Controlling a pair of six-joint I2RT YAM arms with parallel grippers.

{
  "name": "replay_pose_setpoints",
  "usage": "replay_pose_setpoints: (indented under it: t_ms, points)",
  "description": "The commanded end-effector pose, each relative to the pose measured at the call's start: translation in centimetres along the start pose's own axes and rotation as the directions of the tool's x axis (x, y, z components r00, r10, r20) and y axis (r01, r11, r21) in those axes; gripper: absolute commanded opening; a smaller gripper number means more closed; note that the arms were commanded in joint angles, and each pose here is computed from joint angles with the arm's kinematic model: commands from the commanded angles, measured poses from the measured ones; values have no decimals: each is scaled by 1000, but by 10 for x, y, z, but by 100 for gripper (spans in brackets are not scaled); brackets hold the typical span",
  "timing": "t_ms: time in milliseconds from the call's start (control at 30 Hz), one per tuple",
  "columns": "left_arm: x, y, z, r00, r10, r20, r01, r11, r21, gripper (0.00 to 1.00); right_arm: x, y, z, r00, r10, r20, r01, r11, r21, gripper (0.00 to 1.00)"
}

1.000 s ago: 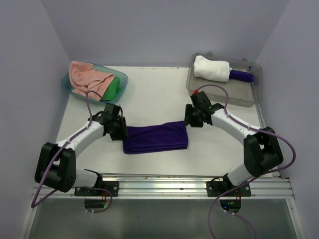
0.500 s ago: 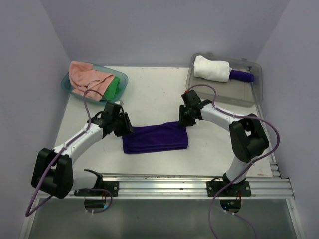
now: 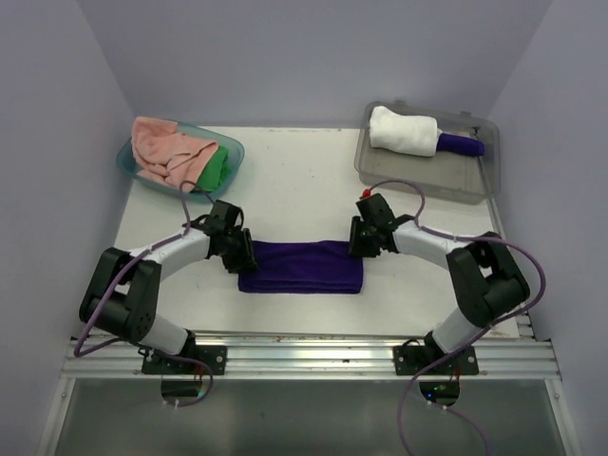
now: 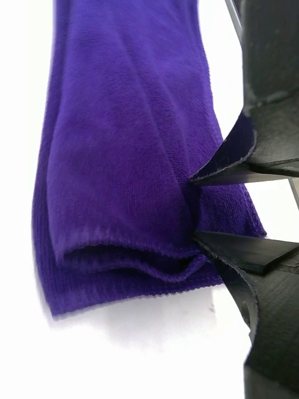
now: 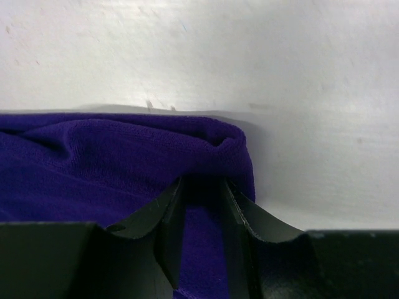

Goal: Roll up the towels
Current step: Fold the towel

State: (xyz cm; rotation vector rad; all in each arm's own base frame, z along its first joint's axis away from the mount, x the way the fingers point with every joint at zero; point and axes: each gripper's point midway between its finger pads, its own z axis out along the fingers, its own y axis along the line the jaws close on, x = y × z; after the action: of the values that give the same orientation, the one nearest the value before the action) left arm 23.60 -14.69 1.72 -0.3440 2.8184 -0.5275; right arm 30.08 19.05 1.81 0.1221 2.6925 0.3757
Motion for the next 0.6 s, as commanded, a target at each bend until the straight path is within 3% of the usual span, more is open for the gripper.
replay_pose_setpoints:
  t_ms: [0,133,267,367,567]
  points:
    - [-17,3,18,999,45,-2,-45,998,-52,40,55,-40,-6,994,50,-98,-39,993,112,33]
    - [-58,-13,33,996,76,44,-73,995,-74,38,95,-51,-22,989,107,-103,-95,989,117,32]
    - [-110,-39,43,985,138,98,-131,988,-81,35,118,-25,-45,993,63,-96,-58,997,45,33]
    - [-133,-63,23,969,195,152,-184,979,-82,35,112,-19,-63,998,31,-63,-29,999,39,36]
    - [-132,-90,-28,945,238,225,-232,971,-53,38,64,-16,-84,995,-38,95,29,995,94,45]
